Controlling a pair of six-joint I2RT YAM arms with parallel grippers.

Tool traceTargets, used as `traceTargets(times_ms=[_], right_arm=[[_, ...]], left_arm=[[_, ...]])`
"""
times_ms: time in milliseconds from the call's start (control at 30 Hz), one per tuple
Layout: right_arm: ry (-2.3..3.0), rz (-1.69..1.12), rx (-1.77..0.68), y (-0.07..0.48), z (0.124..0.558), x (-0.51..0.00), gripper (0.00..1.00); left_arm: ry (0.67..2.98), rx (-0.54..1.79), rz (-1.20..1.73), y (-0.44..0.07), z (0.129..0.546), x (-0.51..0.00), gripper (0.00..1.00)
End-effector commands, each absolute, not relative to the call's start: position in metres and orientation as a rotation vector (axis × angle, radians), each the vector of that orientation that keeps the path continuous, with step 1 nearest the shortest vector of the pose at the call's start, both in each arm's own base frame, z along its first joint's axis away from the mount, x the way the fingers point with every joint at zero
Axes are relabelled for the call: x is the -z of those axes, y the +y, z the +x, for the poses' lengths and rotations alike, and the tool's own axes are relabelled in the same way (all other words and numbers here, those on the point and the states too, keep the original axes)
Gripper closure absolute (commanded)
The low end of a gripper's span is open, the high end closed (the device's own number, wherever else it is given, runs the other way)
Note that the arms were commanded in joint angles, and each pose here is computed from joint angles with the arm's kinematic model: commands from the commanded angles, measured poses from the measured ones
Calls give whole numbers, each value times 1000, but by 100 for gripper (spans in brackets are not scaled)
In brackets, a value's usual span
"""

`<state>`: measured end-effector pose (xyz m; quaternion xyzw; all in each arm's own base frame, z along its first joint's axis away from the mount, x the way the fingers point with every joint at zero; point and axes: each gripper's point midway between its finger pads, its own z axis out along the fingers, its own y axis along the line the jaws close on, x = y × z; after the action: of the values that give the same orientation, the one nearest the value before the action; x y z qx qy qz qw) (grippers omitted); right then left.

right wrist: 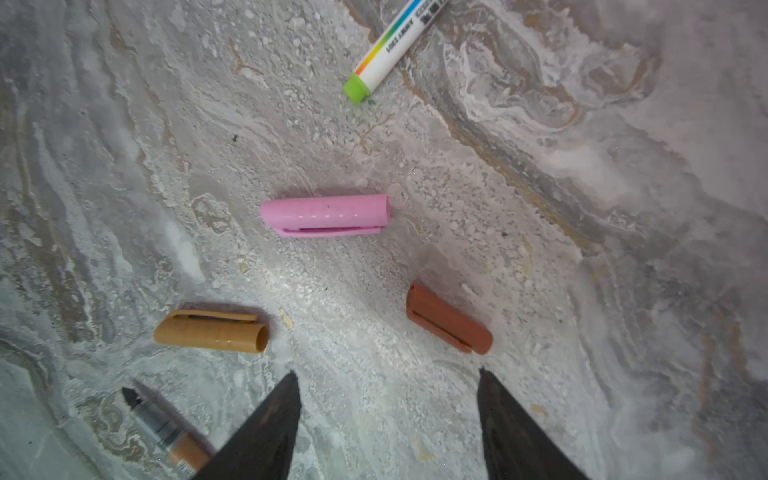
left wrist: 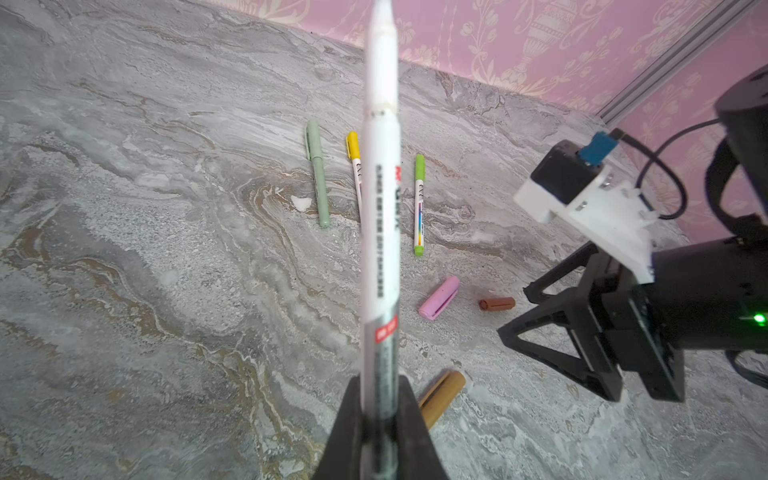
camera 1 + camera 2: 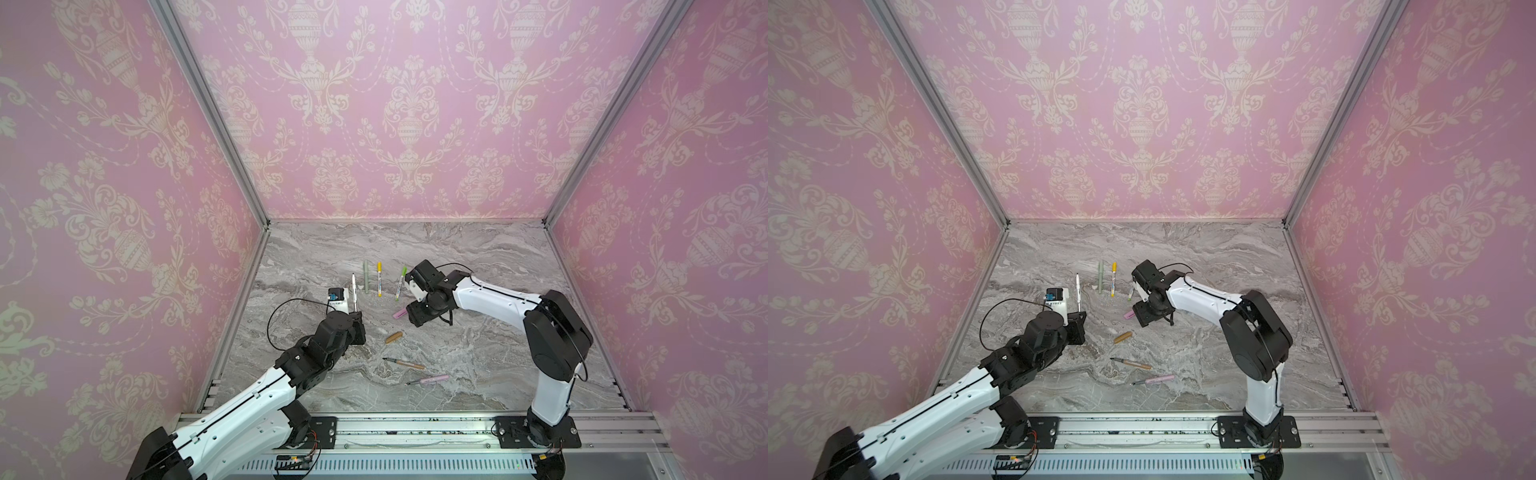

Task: Insert the pens into the pen caps
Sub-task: 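Move right gripper over the pink and brown caps while left gripper holds the pen upright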

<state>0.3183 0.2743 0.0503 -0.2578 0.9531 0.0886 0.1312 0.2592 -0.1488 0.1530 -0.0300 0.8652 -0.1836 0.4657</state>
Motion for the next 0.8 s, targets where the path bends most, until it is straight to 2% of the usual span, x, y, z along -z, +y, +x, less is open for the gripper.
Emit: traceTargets(times_ms=[0, 467, 767], right_arm=[[2778, -864, -238, 278, 317, -41, 31], [2826, -888, -241, 279, 313, -12, 32], [2818, -875, -222, 281, 326, -8, 33]], left_arm=[[2115, 427, -112, -140, 260, -149, 100], [2108, 432, -120, -140, 263, -153, 100], [2111, 440, -125, -142, 264, -154, 100]])
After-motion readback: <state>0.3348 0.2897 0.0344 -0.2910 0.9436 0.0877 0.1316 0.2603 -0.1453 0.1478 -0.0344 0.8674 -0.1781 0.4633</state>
